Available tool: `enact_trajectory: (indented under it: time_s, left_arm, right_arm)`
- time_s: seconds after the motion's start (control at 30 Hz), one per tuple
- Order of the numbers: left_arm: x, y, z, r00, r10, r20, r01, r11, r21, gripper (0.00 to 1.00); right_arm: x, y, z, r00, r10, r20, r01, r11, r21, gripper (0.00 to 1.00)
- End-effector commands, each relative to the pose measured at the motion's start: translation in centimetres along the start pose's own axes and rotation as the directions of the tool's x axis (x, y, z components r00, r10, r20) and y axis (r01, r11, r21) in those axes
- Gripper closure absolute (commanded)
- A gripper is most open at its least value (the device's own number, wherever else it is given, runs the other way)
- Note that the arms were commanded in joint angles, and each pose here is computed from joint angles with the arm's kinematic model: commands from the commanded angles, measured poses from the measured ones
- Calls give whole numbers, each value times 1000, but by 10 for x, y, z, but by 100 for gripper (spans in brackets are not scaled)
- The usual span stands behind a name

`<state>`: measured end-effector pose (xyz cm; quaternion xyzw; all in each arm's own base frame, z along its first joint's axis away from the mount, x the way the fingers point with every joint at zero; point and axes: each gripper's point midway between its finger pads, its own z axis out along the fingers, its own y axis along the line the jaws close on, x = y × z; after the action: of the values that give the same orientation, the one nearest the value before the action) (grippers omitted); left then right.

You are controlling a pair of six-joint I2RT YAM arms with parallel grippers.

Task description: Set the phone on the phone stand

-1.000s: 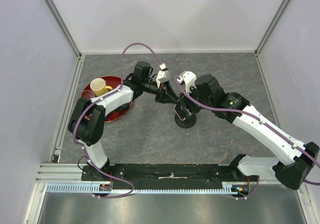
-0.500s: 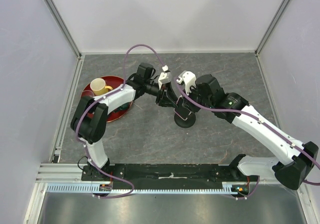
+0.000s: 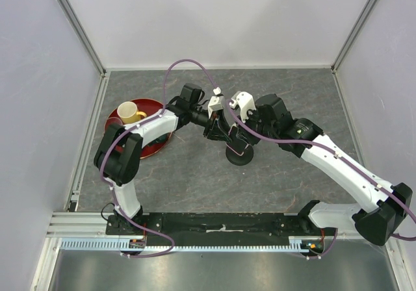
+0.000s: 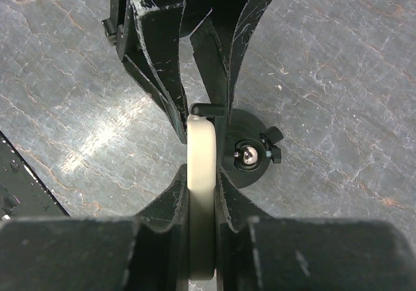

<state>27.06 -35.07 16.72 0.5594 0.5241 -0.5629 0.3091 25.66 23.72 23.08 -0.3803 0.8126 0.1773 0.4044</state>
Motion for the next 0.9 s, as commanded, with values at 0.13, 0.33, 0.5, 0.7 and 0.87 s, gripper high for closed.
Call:
enact_trajectory:
  time_s: [0.13,0.33,0.5,0.7,0.87]
  left_arm:
    - [2,6,-1,997,16,-74,-26,990,-139,98]
    - [17,43,-10,988,-99,-116,42,909,-415,98]
    - [25,60,-17,981,-167,-97,79,808,-584,98]
    - [26,49,-15,983,-151,-100,63,806,-589,98]
    - [10,37,-25,986,-143,-82,67,801,-595,94]
  right_arm:
    - [7,-7,9,999,30,-32,-29,999,40,100]
    - [9,-26,6,984,177,5,-175,965,194,100]
    - [11,-29,-5,943,321,85,-332,904,268,100]
    - [20,-30,5,946,321,40,-319,904,285,100]
    - [7,-22,-1,955,288,70,-296,929,221,100]
